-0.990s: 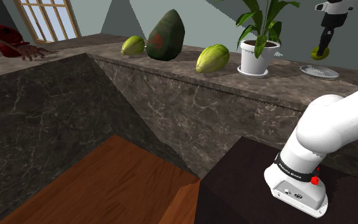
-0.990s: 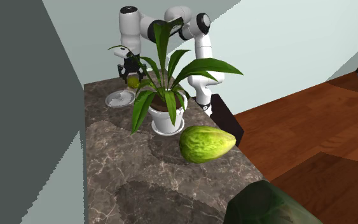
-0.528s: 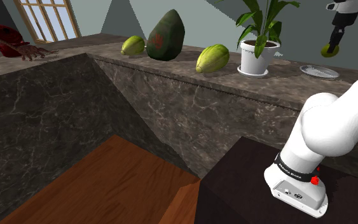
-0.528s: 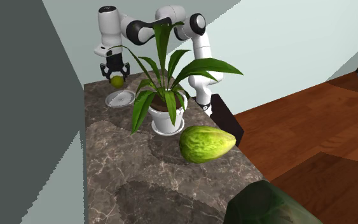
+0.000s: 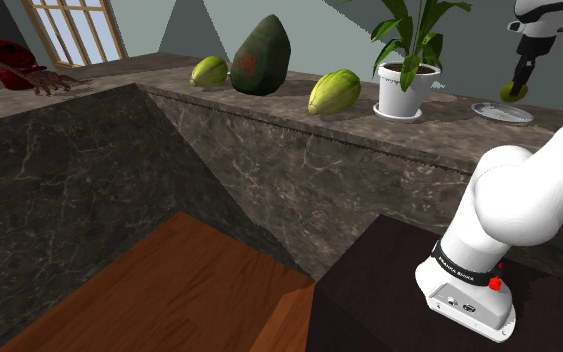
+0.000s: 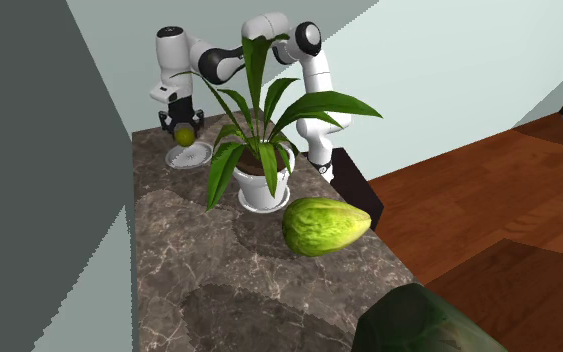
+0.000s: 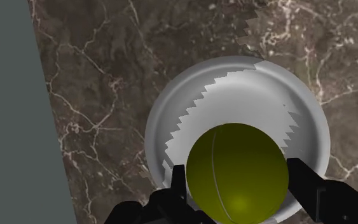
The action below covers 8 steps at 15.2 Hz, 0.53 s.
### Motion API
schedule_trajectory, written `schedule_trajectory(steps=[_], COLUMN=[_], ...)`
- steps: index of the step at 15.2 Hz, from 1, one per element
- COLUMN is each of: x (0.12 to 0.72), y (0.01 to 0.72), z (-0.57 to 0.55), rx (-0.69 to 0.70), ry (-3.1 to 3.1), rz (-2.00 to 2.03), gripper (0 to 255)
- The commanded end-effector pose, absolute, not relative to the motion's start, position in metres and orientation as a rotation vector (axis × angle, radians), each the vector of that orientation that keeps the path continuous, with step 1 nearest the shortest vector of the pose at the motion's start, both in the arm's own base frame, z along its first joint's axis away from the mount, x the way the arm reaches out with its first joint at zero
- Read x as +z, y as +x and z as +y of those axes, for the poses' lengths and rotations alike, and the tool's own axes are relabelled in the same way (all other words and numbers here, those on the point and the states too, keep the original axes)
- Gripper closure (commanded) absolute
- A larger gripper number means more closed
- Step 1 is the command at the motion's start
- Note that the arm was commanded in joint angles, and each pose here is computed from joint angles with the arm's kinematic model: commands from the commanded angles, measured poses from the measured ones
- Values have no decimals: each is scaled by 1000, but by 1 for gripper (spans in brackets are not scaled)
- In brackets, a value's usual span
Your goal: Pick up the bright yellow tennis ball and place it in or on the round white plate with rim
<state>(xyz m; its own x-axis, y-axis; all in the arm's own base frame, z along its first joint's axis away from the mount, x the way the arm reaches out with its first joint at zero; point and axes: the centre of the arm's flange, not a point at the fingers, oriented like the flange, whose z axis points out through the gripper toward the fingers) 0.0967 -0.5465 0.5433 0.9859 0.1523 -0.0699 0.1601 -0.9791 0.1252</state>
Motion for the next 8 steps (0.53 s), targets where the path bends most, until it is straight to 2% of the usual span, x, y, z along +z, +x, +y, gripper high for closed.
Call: schedule_trajectory(steps=[1,8], x=[532,507], y=[96,96], z=[-546,-546], rx=[-90,-90], ry=[3000,3000], rz=[237,237], gripper=[255,255])
